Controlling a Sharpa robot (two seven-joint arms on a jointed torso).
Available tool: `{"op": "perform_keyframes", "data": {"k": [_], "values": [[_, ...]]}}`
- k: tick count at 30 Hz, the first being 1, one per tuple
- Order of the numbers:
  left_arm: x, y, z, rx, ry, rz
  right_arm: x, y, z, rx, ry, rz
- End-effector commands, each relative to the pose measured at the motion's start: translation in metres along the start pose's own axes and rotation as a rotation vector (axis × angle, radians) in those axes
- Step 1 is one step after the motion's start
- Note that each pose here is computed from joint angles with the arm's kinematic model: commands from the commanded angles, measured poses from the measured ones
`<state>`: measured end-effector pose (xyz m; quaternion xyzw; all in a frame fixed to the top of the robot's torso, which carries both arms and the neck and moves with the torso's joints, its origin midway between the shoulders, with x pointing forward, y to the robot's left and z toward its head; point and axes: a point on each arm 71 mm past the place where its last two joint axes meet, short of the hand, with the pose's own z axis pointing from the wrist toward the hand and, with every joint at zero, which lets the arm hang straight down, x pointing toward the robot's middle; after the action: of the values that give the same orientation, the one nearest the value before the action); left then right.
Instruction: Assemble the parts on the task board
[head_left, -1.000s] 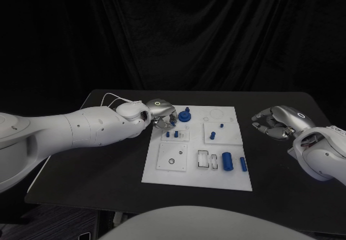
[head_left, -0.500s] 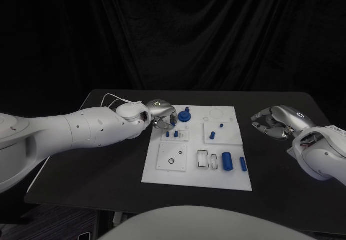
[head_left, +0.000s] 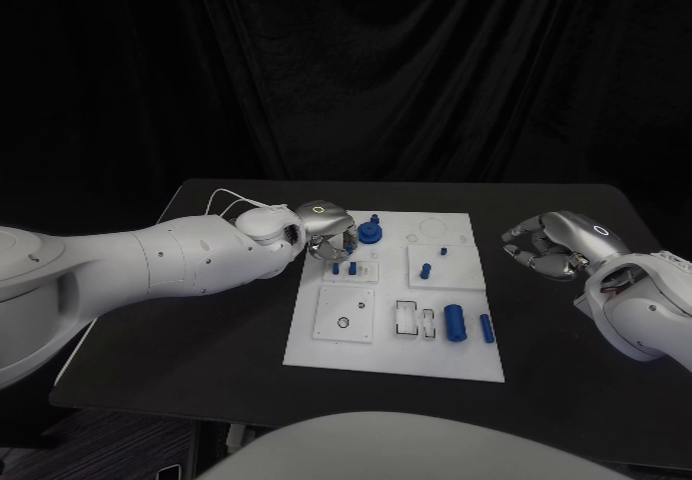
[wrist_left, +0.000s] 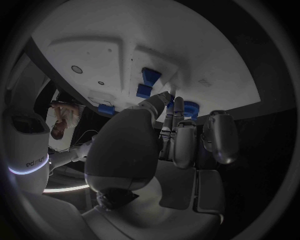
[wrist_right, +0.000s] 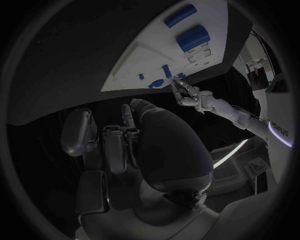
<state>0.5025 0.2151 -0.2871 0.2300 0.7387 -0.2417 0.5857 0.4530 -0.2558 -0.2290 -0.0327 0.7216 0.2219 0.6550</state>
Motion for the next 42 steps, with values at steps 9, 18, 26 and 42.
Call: {"op": "perform_keyframes", "data": {"k": [9, 18, 26, 42], "values": [[0.0051, -0.0012, 0.0018, -0.008, 0.028, -0.012, 0.001, 0.000, 0.000, 0.009, 0.002, -0.002], [0.0084, 0.0005, 0.0007, -0.023, 0.049, -0.017, 0.002, -0.001, -0.001, 0.010, 0.005, -0.002], [0.0085, 0.0032, -0.0013, -0.033, 0.039, -0.014, 0.002, -0.001, -0.001, 0.011, 0.006, -0.002], [-0.0055, 0.0316, -0.0282, -0.081, -0.176, 0.043, -0.001, -0.003, -0.003, 0.016, 0.008, -0.004]]}}
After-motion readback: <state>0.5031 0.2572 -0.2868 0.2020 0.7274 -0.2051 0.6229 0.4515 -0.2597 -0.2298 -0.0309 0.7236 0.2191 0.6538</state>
